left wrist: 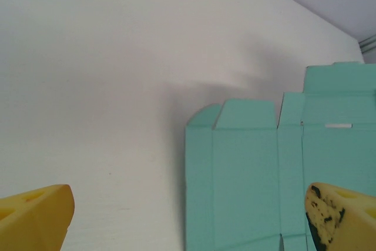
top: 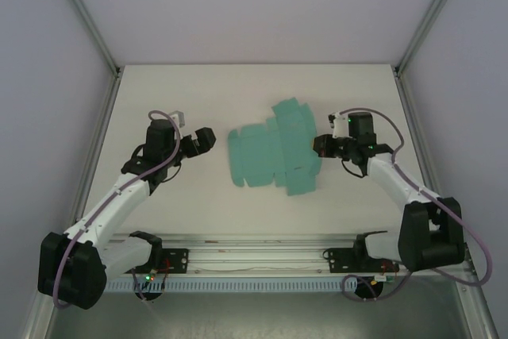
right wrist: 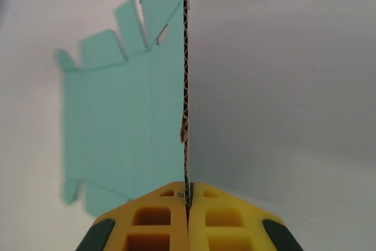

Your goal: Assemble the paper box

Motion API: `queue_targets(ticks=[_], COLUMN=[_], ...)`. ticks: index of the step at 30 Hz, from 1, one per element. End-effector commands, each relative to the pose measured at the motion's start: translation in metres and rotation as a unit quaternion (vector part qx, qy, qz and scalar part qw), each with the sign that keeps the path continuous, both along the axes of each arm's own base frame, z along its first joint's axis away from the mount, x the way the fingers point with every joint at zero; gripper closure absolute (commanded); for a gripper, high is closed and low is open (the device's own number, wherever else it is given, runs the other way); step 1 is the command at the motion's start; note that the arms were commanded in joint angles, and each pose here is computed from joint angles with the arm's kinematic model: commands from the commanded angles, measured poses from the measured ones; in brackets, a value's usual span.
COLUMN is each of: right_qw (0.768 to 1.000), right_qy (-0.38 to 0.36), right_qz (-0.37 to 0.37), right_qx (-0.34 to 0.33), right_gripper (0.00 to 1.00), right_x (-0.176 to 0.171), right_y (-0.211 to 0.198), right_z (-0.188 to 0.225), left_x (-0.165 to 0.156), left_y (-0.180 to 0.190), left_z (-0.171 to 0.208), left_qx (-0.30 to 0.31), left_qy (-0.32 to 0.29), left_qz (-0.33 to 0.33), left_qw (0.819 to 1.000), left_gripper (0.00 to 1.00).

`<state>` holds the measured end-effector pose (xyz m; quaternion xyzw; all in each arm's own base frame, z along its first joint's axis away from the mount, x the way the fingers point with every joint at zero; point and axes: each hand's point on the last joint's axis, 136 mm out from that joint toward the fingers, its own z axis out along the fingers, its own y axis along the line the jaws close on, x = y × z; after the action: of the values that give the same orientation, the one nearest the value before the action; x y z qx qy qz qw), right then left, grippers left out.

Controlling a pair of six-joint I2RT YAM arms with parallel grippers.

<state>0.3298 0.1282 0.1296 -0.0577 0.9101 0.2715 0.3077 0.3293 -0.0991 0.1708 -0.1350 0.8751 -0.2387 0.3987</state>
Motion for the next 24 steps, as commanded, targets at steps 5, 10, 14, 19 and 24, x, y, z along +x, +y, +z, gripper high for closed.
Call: queue_targets(ticks=[5, 10, 14, 19, 24], right_qw=[0.954, 0.9, 0.86, 0.795, 0.709], right_qy=[-0.1, -0.224, -0.292, -0.35, -0.393], right_qz=[0.054, 0.127, 0.199, 0.28, 0.315], right_qx=[-0.279, -0.353, -0.368, -0.408, -0.494], right_gripper=[1.0, 1.0, 1.0, 1.0, 1.0], right_x=[0.029, 0.047, 0.047, 0.045, 0.047], right_y=[-0.017, 0.007, 0.038, 0.069, 0.091], right_z=[0.002, 0.012, 0.021, 0.027, 0.013], left_x=[-0.002, -0.002, -0.003, 0.003, 0.01], left_y=[0.005, -0.012, -0.026, -0.04, -0.05], left_z=[-0.012, -0.011, -0.005, 0.003, 0.021], left_qx=[0.018, -0.009, -0.042, -0.094, -0.118], left_qy=[0.011, 0.017, 0.019, 0.022, 0.014], left_qz=[0.003, -0.038, -0.065, -0.077, -0.087], left_qw=[1.0, 0.999, 0.997, 0.992, 0.989], left_gripper=[0.0, 0.0, 0.0, 0.0, 0.0])
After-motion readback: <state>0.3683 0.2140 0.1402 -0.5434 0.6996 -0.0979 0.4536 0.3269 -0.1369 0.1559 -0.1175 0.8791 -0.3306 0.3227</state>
